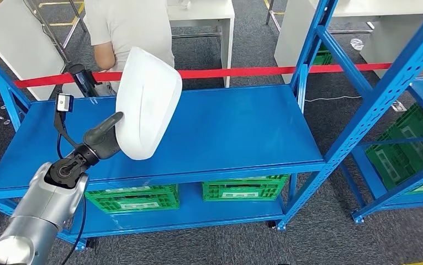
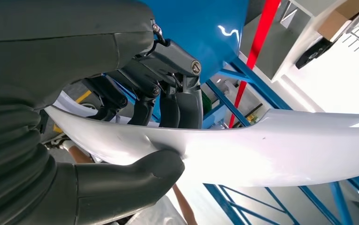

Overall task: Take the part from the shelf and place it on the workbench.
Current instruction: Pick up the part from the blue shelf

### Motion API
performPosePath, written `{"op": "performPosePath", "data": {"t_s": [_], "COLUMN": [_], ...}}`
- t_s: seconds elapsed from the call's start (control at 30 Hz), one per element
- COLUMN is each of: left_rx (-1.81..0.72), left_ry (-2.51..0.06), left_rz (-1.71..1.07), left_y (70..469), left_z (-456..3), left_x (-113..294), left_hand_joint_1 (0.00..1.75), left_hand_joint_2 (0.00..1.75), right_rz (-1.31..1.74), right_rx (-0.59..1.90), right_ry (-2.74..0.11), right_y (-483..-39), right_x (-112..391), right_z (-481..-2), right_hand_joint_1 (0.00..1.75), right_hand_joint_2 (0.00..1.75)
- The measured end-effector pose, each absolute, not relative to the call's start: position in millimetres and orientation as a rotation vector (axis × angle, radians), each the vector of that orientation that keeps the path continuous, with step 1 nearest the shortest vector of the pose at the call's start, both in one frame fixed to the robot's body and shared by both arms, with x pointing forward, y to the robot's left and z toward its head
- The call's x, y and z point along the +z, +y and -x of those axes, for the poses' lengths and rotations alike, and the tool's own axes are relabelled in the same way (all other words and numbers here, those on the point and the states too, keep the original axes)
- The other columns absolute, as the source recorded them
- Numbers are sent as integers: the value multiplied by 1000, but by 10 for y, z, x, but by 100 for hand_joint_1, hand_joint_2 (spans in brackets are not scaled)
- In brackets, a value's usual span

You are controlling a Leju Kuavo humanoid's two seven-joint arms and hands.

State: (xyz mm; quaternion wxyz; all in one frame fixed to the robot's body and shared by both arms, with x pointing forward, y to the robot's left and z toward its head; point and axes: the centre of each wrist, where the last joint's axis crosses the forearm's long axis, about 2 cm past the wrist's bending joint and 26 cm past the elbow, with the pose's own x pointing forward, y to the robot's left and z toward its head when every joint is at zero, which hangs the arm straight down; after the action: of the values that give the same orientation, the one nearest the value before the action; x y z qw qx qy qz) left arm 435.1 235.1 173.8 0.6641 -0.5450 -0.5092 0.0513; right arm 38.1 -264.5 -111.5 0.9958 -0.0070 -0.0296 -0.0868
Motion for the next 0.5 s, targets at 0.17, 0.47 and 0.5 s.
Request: {"op": "performPosePath", "data": {"t_s": [0.17, 0.47, 0.5], "left_rx": [94, 66, 57], "left_ry": [-1166, -1229, -1246], "left_rz": [1225, 1245, 1253], "left_y": [2390, 2417, 2412], "left_z": [-4350, -4334, -4339], "left_x": [1754, 1781, 1806], "left_hand_joint_1": [175, 175, 175], "left_hand_joint_2": [175, 175, 175], "right_rz": [14, 15, 16], "right_rx": [-173, -166, -165], "right_ry": [-64, -76, -76], "right_y": [-2642, -2640, -2640], "right_x": [-1114, -1113, -1113], "right_z": [-392, -399, -400], "right_hand_joint_1": [0, 0, 0], "right_hand_joint_2": [0, 0, 0]}}
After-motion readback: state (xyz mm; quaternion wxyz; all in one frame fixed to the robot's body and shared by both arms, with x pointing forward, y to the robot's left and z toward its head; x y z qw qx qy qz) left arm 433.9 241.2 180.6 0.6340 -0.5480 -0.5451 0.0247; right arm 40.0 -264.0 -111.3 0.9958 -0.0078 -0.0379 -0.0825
